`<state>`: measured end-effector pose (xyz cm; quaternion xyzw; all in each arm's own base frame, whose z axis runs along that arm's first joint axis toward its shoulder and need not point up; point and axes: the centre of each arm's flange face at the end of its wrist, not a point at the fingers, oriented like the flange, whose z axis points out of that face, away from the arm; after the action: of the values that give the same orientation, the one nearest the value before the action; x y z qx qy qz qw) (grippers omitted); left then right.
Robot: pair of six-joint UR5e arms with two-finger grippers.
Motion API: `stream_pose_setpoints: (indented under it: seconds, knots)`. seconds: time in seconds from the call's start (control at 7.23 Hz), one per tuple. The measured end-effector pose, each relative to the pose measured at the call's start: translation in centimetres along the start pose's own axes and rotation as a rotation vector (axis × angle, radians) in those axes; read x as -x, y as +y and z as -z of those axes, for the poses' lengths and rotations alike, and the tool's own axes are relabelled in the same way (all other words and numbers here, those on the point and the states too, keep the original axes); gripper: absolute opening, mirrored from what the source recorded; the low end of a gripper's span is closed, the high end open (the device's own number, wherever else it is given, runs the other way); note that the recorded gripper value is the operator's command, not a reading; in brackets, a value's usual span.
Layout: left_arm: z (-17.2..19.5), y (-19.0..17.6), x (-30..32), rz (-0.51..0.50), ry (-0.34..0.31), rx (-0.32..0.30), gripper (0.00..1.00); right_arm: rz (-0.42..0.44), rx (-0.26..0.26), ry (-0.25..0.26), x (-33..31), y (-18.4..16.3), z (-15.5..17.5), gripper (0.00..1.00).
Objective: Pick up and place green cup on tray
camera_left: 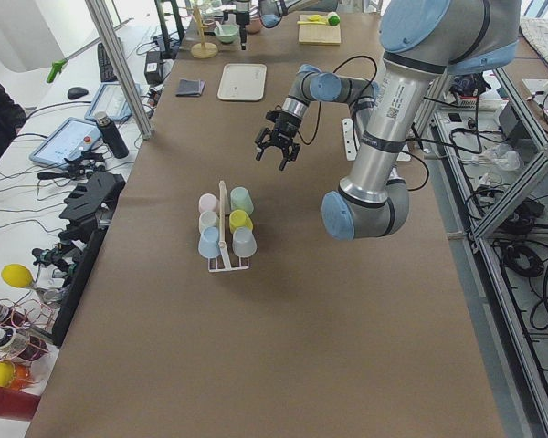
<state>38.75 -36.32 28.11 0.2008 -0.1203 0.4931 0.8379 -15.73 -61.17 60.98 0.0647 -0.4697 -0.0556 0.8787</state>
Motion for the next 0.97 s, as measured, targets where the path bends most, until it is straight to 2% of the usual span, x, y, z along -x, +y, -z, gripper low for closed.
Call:
stream_pose_setpoints:
  seconds: [0.28, 0.55, 0.69, 0.97]
  knots:
    - [-0.3, -0.3, -4.1, -0.096, -0.147, -0.039, 0.98, 0.012, -0.006, -0.019, 0.2, 0.3, -2.3, 0.95]
    - [-1.2, 0.2, -6.8, -0.203, -0.286, -0.039, 0.98, 0.025, -0.009, -0.03, -0.1, 0.5, -4.1, 0.72]
    - [-2.4, 0.9, -7.8, -0.281, -0.339, -0.014, 0.98, 0.032, -0.011, -0.029, 0.6, 0.1, -4.5, 0.59]
    - [-5.1, 1.7, -9.1, -0.458, -0.419, 0.058, 0.98, 0.037, -0.015, -0.023, 2.0, -0.5, -5.3, 0.43]
